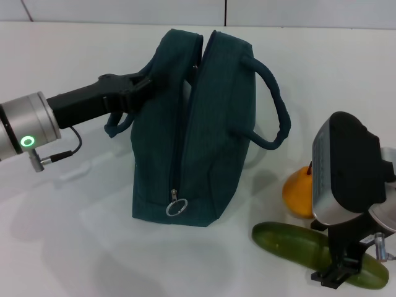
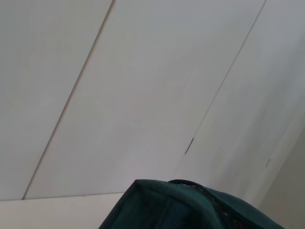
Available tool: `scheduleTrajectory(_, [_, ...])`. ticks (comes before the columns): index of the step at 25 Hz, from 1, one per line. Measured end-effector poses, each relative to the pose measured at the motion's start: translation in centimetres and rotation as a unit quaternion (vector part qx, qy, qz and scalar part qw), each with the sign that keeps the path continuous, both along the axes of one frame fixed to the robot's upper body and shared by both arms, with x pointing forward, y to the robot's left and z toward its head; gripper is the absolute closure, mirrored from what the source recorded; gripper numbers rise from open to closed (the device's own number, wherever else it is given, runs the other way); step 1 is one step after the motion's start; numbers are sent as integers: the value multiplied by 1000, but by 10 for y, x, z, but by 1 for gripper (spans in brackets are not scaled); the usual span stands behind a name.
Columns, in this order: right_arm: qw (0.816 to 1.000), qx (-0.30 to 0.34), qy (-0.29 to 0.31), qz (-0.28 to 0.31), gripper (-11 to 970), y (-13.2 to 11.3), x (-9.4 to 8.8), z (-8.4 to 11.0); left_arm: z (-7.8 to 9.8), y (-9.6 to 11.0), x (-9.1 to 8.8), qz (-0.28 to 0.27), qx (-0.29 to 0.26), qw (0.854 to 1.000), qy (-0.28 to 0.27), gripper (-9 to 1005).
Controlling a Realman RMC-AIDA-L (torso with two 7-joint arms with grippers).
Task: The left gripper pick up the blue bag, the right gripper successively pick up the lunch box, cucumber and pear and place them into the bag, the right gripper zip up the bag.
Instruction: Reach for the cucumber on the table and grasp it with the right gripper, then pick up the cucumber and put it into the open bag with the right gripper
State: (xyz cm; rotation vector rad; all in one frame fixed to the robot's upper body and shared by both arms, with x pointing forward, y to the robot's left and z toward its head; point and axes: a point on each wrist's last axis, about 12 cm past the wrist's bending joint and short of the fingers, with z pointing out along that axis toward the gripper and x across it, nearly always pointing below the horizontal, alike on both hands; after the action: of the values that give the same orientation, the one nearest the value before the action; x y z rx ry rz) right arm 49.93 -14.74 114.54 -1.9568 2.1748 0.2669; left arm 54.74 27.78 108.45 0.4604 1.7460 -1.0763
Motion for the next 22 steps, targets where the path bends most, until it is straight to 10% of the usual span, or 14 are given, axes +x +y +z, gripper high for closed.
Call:
scheduleTrajectory(14, [1000, -8, 12, 6, 110, 4, 3, -6, 0, -1, 0, 0, 0, 1000, 0, 954])
scheduleTrajectory(22, [1000, 22, 12, 2, 320, 6, 7, 4, 0, 0, -1, 1, -1, 1000, 1, 954])
